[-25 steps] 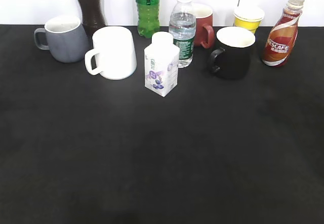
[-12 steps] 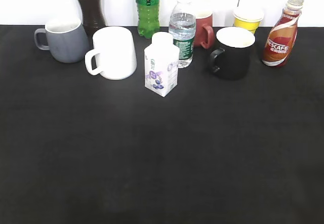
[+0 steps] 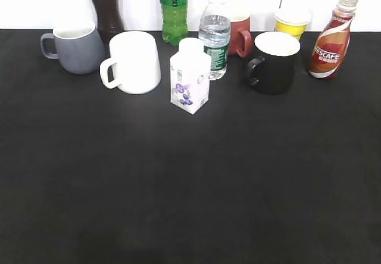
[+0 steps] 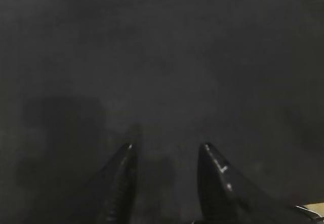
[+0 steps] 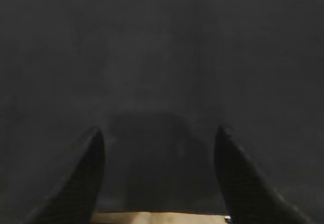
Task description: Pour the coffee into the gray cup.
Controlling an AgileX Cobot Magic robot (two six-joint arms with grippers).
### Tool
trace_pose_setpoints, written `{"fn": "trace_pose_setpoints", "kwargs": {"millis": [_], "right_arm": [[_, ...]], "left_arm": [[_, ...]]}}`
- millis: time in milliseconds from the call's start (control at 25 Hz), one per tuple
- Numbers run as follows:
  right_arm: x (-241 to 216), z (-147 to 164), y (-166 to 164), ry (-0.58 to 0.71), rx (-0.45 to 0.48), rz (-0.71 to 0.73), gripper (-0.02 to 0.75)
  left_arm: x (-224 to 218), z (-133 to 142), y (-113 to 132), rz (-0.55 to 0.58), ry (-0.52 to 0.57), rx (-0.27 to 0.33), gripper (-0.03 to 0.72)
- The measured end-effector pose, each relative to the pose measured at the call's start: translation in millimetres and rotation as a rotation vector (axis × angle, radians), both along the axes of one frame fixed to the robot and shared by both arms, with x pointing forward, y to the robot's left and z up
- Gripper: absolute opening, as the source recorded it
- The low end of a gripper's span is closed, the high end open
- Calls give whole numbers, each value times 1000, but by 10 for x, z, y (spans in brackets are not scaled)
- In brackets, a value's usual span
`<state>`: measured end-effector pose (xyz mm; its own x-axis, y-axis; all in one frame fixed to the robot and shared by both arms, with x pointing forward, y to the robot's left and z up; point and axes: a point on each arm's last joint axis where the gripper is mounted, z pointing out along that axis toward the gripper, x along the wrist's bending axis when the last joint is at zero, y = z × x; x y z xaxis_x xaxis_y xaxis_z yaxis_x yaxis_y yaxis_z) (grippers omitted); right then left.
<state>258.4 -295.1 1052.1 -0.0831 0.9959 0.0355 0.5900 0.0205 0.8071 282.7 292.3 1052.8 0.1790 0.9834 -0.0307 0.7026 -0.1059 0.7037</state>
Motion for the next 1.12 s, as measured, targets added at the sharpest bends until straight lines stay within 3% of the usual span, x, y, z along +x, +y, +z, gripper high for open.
{"fn": "trace_pose_setpoints", "kwargs": {"millis": [640,920,1120], "right_arm": [[4,4,-4,-6,3,-8,528],[-97,20,-15,-81,10,-36,528],[-255,24,-21,-185,15,-76,528]], "left_arm": [[-1,3,0,0,-5,-1,309],[-400,67,100,200,-262,-34,309],[-533,65,100,235,-345,-38,309]]}}
